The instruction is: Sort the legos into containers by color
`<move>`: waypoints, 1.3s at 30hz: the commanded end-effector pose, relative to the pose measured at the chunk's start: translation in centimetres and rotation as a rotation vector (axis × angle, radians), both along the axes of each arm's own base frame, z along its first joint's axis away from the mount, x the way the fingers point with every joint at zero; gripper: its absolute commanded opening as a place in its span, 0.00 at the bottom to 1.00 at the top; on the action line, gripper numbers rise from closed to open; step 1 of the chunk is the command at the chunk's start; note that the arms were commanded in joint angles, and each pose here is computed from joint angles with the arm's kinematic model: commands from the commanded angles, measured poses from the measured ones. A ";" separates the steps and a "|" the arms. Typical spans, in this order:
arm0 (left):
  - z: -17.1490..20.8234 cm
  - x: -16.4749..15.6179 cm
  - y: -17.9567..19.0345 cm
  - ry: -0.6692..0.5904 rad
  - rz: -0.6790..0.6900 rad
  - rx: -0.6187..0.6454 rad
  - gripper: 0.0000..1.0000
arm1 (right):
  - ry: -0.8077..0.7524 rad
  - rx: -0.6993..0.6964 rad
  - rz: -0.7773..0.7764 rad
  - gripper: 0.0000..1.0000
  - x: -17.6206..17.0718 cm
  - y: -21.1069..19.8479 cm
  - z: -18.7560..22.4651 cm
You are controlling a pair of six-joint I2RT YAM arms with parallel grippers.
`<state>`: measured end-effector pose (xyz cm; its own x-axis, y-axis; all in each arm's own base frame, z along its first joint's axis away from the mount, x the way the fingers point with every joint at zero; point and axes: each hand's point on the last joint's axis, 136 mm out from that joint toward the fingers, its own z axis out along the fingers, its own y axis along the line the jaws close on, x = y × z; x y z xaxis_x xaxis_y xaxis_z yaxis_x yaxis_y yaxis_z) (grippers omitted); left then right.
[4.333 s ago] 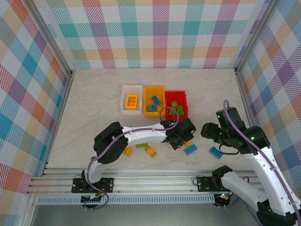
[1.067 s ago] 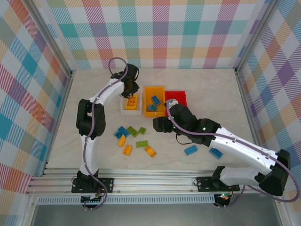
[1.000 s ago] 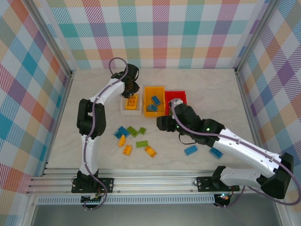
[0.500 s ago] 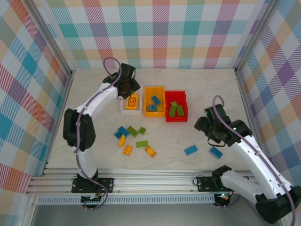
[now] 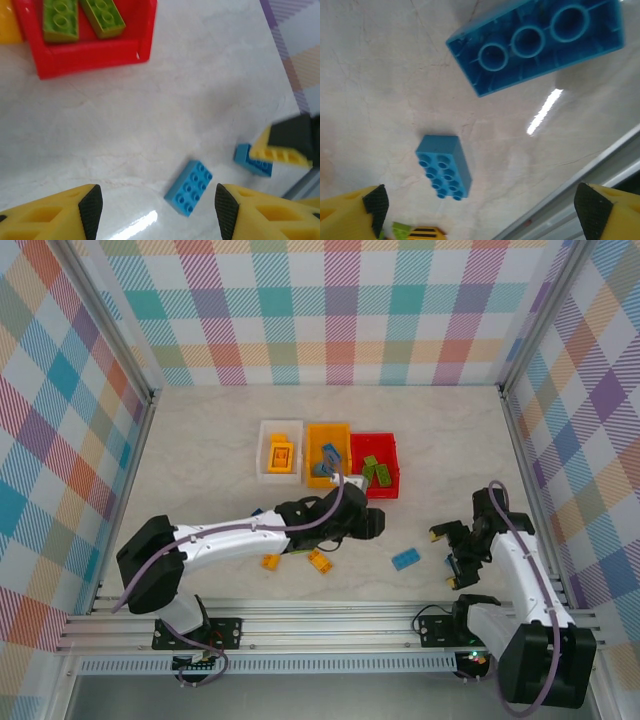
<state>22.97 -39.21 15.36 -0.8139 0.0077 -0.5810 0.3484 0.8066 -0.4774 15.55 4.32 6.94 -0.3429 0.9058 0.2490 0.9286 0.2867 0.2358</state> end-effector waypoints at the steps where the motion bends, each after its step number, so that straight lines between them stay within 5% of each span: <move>1: 3.1 -0.1 -1.1 -0.094 -0.029 -0.092 0.63 | -0.021 0.061 -0.112 1.00 1.9 0.2 0.2; 17: 5.6 -1.1 -1.3 -0.125 -0.081 -0.148 0.64 | 0.063 0.055 -0.388 0.93 2.9 -6.4 -4.6; 23: 6.2 -1.7 -1.7 -0.131 -0.125 -0.185 0.64 | 0.083 0.072 -0.405 0.75 3.2 -7.0 -5.3; 29: 7.3 -1.7 -0.7 -0.158 -0.105 -0.190 0.64 | 0.058 0.050 -0.384 0.36 3.3 -7.4 -5.3; 31: 7.6 -1.4 0.1 -0.161 -0.074 -0.183 0.64 | 0.011 0.037 -0.351 0.25 4.0 -7.5 -4.6; 34: 8.5 -0.4 2.5 -0.171 0.010 -0.153 0.64 | -0.126 -0.076 -0.221 0.22 5.9 -7.9 -1.3; 39: 10.7 2.4 10.2 -0.193 0.228 -0.062 0.66 | -0.446 -0.287 0.285 0.25 11.2 -0.4 6.9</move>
<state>23.63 -34.26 25.05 -0.6966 -0.1359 -0.7045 0.3837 0.7591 -0.5258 24.47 0.64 9.75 -0.4173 0.9086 -0.0175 0.8201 0.3849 0.4234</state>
